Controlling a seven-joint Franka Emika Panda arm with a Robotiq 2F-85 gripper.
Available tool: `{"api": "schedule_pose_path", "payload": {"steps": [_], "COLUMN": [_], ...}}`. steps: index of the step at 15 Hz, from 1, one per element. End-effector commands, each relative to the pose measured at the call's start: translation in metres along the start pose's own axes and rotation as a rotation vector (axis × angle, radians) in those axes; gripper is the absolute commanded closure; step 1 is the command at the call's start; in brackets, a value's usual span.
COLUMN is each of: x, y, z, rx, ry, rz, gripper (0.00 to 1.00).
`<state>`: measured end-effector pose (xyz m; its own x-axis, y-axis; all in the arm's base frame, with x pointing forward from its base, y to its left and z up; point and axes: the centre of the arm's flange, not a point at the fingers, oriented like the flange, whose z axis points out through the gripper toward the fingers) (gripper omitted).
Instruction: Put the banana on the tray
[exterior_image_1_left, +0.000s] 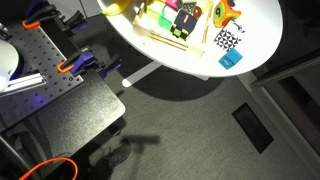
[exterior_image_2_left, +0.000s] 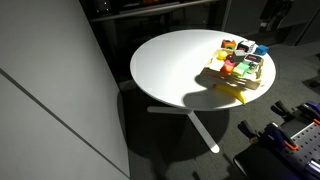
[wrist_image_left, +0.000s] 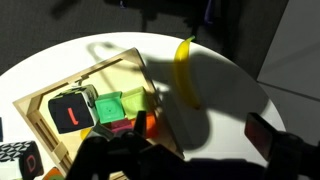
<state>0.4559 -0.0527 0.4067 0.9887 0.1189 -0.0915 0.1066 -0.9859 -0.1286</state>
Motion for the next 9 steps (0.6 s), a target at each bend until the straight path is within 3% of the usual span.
{"api": "schedule_pose_path", "payload": {"steps": [1, 9], "x": [0.019, 0.030], "y": [-0.019, -0.045], "z": [0.041, 0.124], "rx": [-0.077, -0.222], "ry": [-0.040, -0.069], "rz": [-0.049, -0.129], "gripper": [0.00, 0.00]}}
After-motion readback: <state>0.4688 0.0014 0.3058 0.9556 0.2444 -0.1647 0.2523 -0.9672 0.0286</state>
